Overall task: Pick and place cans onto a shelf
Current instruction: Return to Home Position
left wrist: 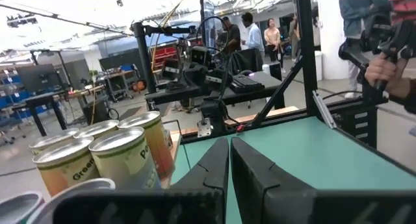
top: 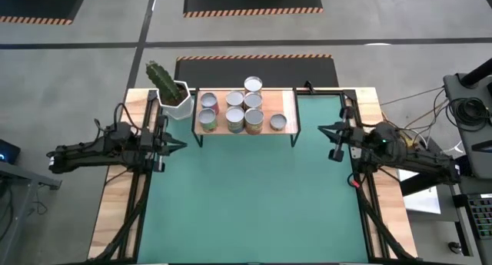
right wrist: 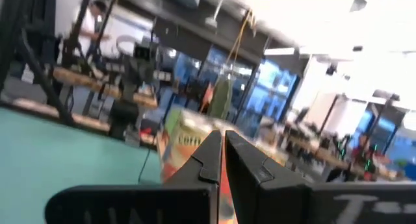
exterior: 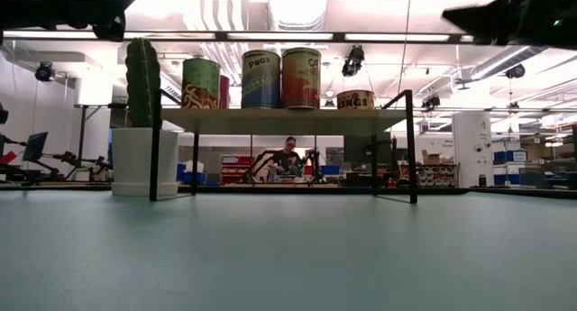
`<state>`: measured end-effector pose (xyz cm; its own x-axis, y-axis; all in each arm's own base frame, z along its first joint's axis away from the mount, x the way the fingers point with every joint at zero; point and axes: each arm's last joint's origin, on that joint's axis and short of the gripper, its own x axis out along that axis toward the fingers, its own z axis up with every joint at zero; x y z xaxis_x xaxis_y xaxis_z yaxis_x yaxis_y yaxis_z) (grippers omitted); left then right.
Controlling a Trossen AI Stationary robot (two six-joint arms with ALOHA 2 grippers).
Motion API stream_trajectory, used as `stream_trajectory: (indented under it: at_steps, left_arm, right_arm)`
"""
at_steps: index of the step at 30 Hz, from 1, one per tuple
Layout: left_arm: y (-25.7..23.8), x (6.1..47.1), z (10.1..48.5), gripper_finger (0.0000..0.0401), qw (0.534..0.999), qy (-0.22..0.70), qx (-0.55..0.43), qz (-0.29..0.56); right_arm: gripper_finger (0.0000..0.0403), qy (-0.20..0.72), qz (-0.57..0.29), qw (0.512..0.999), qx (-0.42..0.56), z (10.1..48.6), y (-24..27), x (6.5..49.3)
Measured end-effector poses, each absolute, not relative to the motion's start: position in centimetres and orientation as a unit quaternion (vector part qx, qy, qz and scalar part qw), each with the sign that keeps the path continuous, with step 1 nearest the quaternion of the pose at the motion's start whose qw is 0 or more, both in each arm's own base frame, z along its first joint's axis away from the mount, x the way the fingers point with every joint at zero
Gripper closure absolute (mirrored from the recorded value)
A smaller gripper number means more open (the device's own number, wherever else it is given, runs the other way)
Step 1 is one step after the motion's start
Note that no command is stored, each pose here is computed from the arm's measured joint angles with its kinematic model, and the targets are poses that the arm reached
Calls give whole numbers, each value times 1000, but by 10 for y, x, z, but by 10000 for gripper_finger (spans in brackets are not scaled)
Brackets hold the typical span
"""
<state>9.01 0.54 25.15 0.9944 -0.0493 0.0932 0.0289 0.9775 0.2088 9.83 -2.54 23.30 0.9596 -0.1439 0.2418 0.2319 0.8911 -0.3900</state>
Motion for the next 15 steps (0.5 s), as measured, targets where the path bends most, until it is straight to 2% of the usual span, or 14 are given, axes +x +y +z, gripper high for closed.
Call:
stream_trajectory:
  at_steps: [15]
  left_arm:
    - [5, 87, 229, 401, 996, -72, 57, -21]
  right_arm:
    - [394, -123, -72, 970, -199, 213, -22, 92]
